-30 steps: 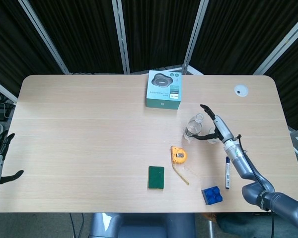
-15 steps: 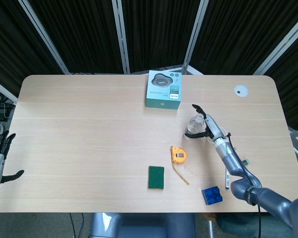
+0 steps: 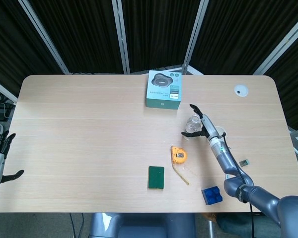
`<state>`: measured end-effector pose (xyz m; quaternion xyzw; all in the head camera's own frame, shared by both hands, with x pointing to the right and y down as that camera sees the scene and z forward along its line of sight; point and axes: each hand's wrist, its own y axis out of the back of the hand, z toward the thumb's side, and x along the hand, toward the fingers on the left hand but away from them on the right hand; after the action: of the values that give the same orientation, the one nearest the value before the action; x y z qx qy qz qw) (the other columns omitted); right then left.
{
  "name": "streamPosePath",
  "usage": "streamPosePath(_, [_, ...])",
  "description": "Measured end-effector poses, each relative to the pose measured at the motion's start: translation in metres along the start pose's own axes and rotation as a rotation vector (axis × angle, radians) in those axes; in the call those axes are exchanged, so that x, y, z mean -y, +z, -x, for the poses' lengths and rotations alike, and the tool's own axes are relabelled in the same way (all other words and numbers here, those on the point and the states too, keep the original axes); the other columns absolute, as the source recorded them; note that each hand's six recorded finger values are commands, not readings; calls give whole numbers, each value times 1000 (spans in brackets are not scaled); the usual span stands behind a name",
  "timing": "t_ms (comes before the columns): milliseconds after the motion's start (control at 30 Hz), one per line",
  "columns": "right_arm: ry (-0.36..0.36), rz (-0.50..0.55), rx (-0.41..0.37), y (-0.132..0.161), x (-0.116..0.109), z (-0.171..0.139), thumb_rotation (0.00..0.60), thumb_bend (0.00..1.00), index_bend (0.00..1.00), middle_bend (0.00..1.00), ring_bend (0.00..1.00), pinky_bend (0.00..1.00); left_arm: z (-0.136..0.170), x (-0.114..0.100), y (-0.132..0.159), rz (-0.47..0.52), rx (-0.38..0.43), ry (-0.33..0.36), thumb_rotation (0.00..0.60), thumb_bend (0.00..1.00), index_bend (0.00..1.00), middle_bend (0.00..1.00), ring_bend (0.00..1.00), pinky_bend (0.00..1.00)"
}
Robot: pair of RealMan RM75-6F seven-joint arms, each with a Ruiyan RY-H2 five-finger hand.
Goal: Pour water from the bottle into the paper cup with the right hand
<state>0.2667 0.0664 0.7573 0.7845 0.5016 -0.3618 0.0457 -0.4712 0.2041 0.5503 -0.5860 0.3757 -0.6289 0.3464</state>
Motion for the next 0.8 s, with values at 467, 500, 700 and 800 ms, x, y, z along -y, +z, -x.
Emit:
streamPosePath(467, [-21, 7, 35, -12, 0, 5, 600, 0, 0, 43, 0, 21, -1, 2, 0, 6, 0, -14, 600, 0, 0, 0, 0, 0])
streamPosePath(500, [-22, 7, 37, -13, 0, 5, 600, 0, 11, 72, 9, 41, -1, 2, 0, 6, 1, -14, 600, 0, 0, 0, 0, 0])
streamPosePath(700, [-39, 0, 33, -15, -1, 6, 600, 16, 282, 312, 208, 234, -1, 2, 0, 9, 1, -17, 600, 0, 0, 0, 0, 0])
streamPosePath(800, [-70, -8, 25, -16, -3, 8, 600, 102, 398, 420, 293, 305, -1, 2, 0, 9, 2, -19, 600, 0, 0, 0, 0, 0])
